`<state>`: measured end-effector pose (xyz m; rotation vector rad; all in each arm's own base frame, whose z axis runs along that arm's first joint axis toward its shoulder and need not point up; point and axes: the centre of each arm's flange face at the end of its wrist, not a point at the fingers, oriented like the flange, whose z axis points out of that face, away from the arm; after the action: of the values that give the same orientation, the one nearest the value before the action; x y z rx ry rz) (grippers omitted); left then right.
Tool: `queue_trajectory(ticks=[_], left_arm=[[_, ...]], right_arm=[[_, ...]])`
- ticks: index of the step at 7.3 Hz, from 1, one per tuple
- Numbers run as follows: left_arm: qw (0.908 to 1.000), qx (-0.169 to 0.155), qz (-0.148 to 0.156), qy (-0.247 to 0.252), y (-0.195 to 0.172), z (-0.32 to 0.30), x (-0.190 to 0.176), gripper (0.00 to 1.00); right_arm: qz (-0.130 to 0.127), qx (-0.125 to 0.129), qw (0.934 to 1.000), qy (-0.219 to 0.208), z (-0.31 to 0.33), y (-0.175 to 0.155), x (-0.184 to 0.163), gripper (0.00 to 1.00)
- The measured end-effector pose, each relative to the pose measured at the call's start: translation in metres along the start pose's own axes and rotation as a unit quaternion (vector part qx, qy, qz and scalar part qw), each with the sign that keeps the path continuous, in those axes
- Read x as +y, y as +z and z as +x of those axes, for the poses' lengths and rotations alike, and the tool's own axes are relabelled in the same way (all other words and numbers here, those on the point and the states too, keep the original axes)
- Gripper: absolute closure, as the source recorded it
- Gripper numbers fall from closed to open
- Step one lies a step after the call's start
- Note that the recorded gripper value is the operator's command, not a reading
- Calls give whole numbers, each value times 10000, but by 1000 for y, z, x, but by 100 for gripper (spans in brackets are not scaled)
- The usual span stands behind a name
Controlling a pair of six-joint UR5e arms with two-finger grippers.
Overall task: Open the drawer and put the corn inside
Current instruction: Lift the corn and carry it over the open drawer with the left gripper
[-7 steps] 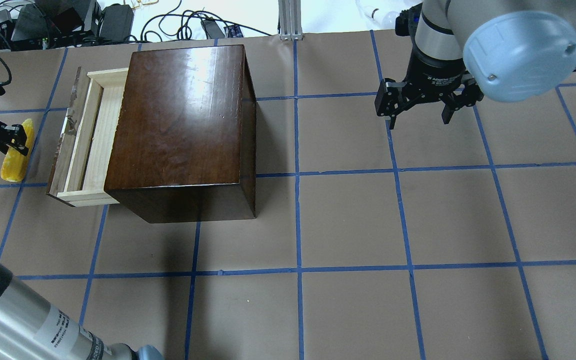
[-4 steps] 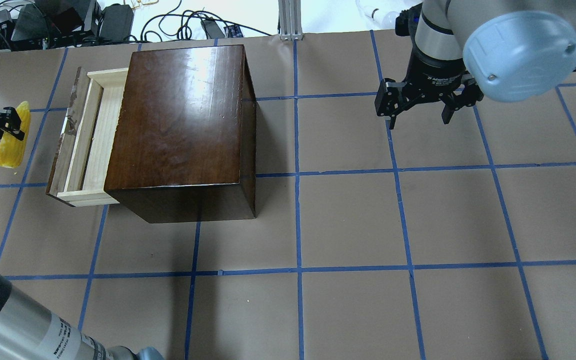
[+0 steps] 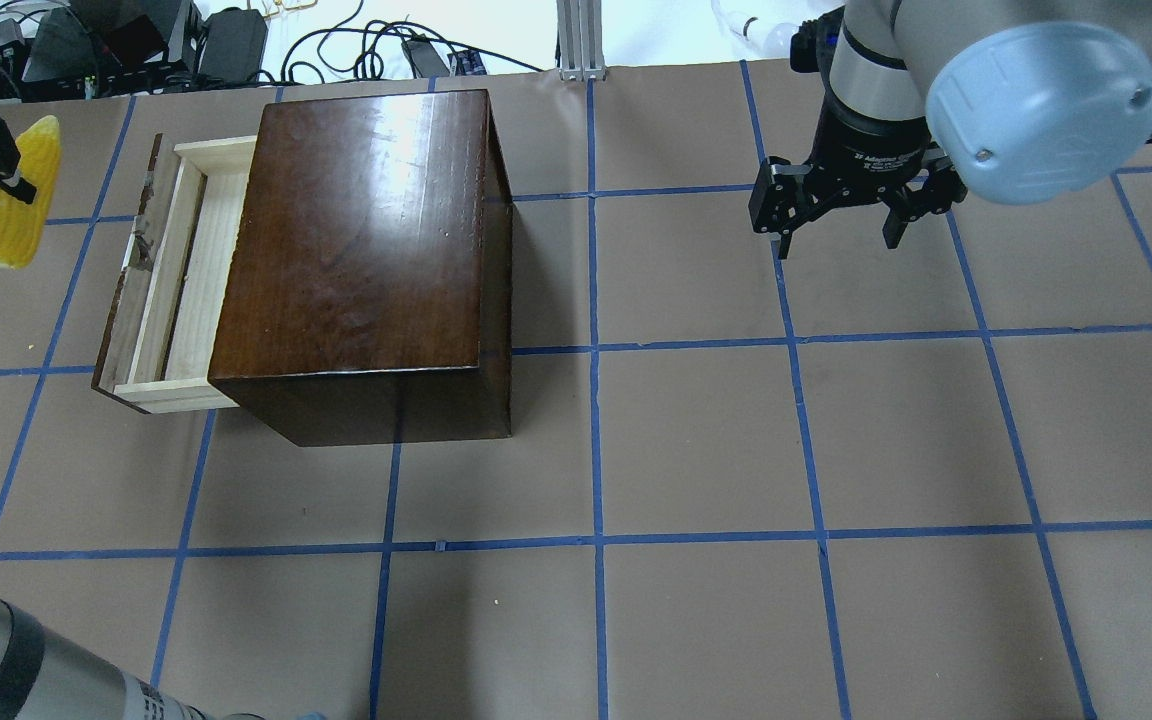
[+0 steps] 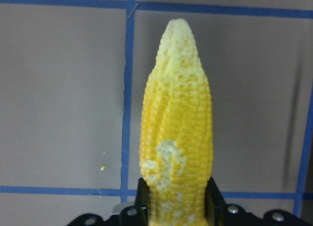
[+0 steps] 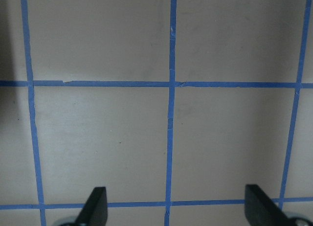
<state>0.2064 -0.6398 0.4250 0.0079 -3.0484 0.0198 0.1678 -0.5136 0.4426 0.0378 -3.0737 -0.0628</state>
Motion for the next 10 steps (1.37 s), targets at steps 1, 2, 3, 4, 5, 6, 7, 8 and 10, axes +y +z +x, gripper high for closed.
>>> queue_trajectory(ticks=[1,2,3,4,5,6,7,8,10], left_arm=[[10000,10,-8,-2,-10,34,-2,100],[10000,22,-29,-32,-12,63,-5,100],[9999,46,-87,-101,-6,93,-9,100],[9997,84,-203,-142,7,117,-11,100],[9992,129,-346,-151,26,128,-10,100],[9988,152,-437,-139,45,131,-9,100],[9987,147,-466,-128,58,130,-8,100],[9986,144,-500,-123,69,129,-8,100],[9982,178,-558,-136,88,126,-10,88]], right_arm=[[0,-3,10000,0,0,0,0,0],[0,-5,10000,0,0,0,0,0],[-1,-6,10000,0,0,0,0,0],[-1,-6,10000,0,0,0,0,0],[0,-5,10000,0,0,0,0,0],[0,-1,10000,0,0,0,0,0],[0,1,10000,0,0,0,0,0],[0,1,10000,0,0,0,0,0],[3,3,10000,0,0,0,0,0]])
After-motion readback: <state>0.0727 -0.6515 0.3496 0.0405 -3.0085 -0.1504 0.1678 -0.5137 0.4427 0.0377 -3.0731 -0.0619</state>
